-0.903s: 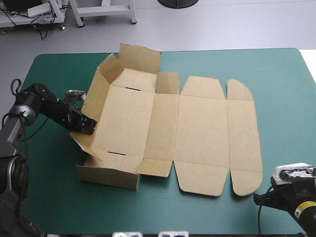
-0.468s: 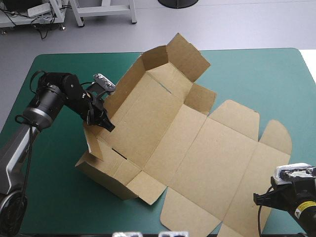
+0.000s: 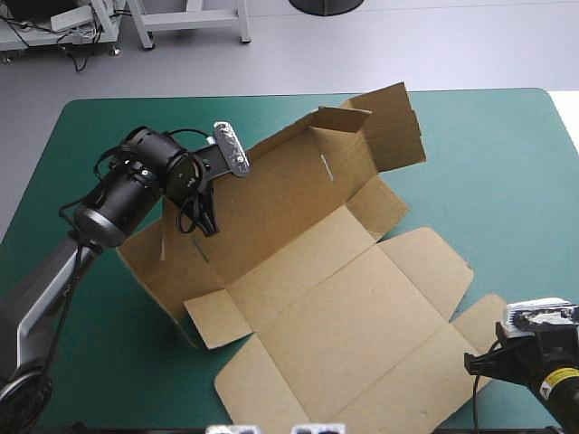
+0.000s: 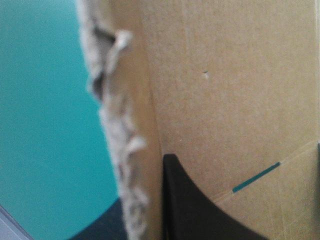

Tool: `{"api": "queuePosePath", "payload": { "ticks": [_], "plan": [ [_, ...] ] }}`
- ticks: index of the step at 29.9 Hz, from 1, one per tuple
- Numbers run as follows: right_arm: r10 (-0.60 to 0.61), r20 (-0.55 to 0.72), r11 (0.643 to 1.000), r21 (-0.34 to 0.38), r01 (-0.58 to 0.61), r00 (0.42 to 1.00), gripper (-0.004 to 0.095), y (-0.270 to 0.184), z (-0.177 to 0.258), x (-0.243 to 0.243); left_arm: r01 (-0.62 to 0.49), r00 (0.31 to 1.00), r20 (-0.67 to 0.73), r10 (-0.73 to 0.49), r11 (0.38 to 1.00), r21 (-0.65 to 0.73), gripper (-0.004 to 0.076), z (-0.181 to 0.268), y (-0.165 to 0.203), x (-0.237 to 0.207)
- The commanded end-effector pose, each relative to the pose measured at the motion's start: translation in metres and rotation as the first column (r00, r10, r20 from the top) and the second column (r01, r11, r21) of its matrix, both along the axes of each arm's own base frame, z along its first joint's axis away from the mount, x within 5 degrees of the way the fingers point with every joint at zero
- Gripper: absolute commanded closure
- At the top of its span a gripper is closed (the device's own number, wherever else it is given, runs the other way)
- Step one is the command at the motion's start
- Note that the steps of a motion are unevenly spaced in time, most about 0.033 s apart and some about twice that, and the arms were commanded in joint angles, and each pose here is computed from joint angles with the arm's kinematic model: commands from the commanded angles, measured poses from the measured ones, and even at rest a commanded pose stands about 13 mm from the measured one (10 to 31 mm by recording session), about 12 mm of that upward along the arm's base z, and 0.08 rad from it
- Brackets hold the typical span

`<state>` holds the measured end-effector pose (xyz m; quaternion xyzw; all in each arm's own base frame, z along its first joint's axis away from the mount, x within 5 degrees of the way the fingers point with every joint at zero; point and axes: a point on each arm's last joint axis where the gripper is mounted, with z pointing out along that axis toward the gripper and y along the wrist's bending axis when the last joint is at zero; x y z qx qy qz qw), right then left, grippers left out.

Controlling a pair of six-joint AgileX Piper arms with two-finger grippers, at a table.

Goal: Fold the box

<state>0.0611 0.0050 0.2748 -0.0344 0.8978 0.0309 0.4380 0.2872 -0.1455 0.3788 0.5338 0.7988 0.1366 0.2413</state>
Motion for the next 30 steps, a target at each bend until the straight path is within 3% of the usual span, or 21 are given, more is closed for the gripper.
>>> {"api": "queuePosePath", "payload": {
  "ticks": [1, 12, 19, 26, 30],
  "plan": [
    [0.001, 0.083, 1.000, -0.008, 0.000, 0.997, 0.0921, 0.000, 0.012, 0.005, 0.114, 0.971, 0.209, -0.115, 0.993, 0.018, 0.0734, 0.032, -0.009, -0.008],
    [0.007, 0.124, 1.000, -0.002, -0.007, 0.992, 0.0921, 0.001, 0.015, 0.007, 0.272, 0.907, 0.300, -0.296, 0.955, 0.120, 0.0734, 0.039, -0.034, -0.017],
    [0.004, 0.142, 1.000, -0.020, -0.001, 0.990, 0.0921, -0.001, 0.016, 0.008, 0.350, 0.830, 0.414, -0.374, 0.927, 0.135, 0.0734, 0.048, -0.049, -0.018],
    [-0.028, 0.189, 0.999, 0.030, 0.023, 0.982, 0.0921, -0.002, 0.033, 0.006, 0.421, 0.736, 0.483, -0.475, 0.879, 0.224, 0.0734, 0.046, -0.072, -0.028],
    [-0.034, 0.235, 0.999, 0.042, 0.025, 0.971, 0.0921, -0.003, 0.052, 0.002, 0.420, 0.735, 0.478, -0.481, 0.876, 0.236, 0.0734, 0.031, -0.077, -0.027]
  ]
}}
